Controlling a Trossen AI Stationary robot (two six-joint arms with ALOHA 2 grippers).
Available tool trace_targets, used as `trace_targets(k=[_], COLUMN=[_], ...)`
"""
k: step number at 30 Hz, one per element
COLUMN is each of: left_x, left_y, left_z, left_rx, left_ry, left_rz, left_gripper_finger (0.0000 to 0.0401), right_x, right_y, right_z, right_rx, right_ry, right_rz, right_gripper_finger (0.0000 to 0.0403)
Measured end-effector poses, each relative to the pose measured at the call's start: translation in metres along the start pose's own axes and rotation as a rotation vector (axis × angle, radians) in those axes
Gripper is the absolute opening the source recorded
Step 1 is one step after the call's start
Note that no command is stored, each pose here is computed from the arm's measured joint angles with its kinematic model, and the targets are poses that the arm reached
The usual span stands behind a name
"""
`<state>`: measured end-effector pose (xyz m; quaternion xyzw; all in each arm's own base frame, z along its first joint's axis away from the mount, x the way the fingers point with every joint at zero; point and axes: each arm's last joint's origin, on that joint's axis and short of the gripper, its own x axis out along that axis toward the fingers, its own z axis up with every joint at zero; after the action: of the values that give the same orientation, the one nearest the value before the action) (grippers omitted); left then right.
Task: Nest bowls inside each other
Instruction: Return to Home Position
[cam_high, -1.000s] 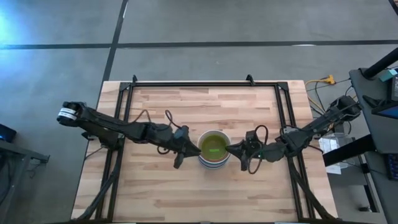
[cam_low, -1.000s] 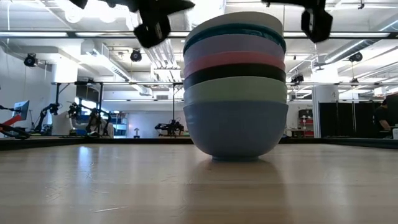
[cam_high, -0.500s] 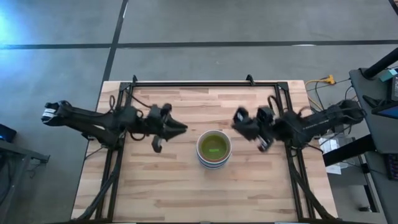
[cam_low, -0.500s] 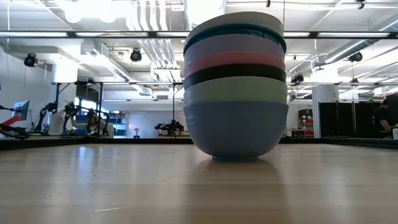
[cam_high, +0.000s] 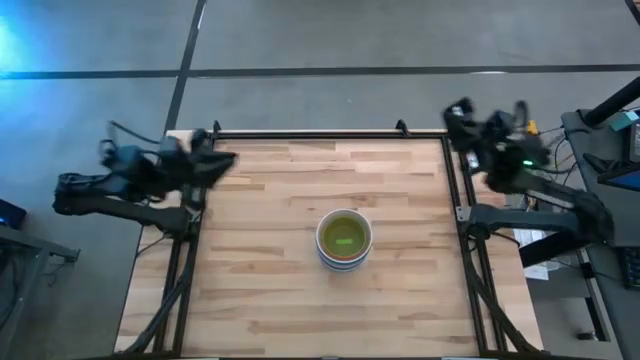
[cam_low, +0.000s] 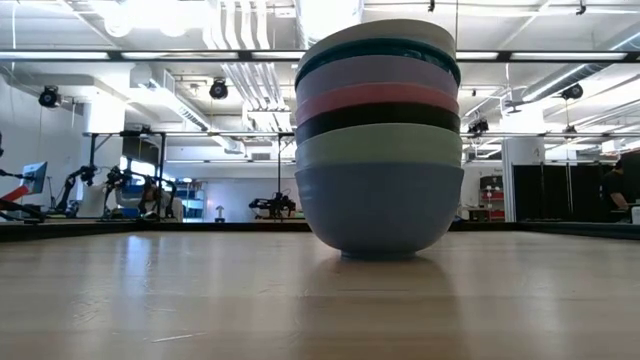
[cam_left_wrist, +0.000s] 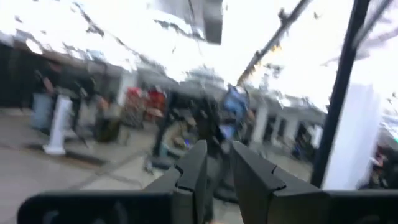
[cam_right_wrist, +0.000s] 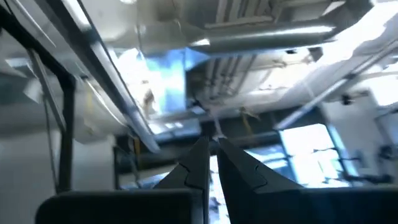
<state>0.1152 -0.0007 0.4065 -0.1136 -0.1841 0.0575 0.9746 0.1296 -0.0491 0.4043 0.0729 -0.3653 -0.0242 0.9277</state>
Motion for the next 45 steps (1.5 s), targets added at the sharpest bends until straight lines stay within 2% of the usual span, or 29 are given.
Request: trace_targets(k=[3, 6, 10, 16, 19, 25, 30, 34, 38, 43, 45], left_x=[-0.015, -0.035, -0.047, -0.064, -0.072, -0.090, -0.091, -0.090, -0.092, -0.093, -0.094], left_y=[0.004, 0.009, 0.020, 0.032, 0.038, 0.047, 0.050, 0.053, 0.056, 0.060, 0.061], left_z=[0.003, 0.001, -0.029, -0.072, -0.090, -0.118, -0.133, -0.148, -0.161, -0.181, -0.189], left_rx=[0.024, 0.015, -0.018, -0.121, -0.159, -0.236, -0.238, -0.247, -0.317, -0.364, -0.378], left_ry=[-0.036, -0.085, -0.053, -0.088, -0.119, -0.173, -0.162, -0.115, -0.113, -0.040, 0.033], left_rz=[0.024, 0.062, 0.130, 0.156, 0.167, 0.157, 0.174, 0.199, 0.195, 0.217, 0.247], left_gripper_finger=[0.0056, 0.0056, 0.0056, 0.0056, 0.0056, 0.0056, 0.0056, 0.0056, 0.0056, 0.0056, 0.0056], right_x=[-0.028, -0.057, -0.093, -0.136, -0.142, -0.151, -0.160, -0.164, -0.167, -0.175, -0.180], right_y=[0.011, 0.020, 0.025, 0.019, 0.011, 0.001, 0.003, 0.001, 0.000, -0.001, -0.001], right_z=[0.020, 0.025, 0.019, -0.012, -0.034, -0.069, -0.081, -0.096, -0.113, -0.135, -0.142], right_rx=[-0.048, -0.018, 0.070, 0.146, 0.196, 0.312, 0.388, 0.438, 0.495, 0.575, 0.606], right_ry=[0.076, 0.132, 0.075, 0.019, 0.014, -0.005, -0.057, 0.028, 0.190, 0.410, 0.489], right_rz=[-0.093, -0.148, -0.165, -0.229, -0.247, -0.227, -0.141, -0.152, -0.211, -0.304, -0.344], right_gripper_finger=[0.0026, 0.0024, 0.0011, 0.0009, 0.0009, 0.0009, 0.0008, 0.0009, 0.0008, 0.0009, 0.0008])
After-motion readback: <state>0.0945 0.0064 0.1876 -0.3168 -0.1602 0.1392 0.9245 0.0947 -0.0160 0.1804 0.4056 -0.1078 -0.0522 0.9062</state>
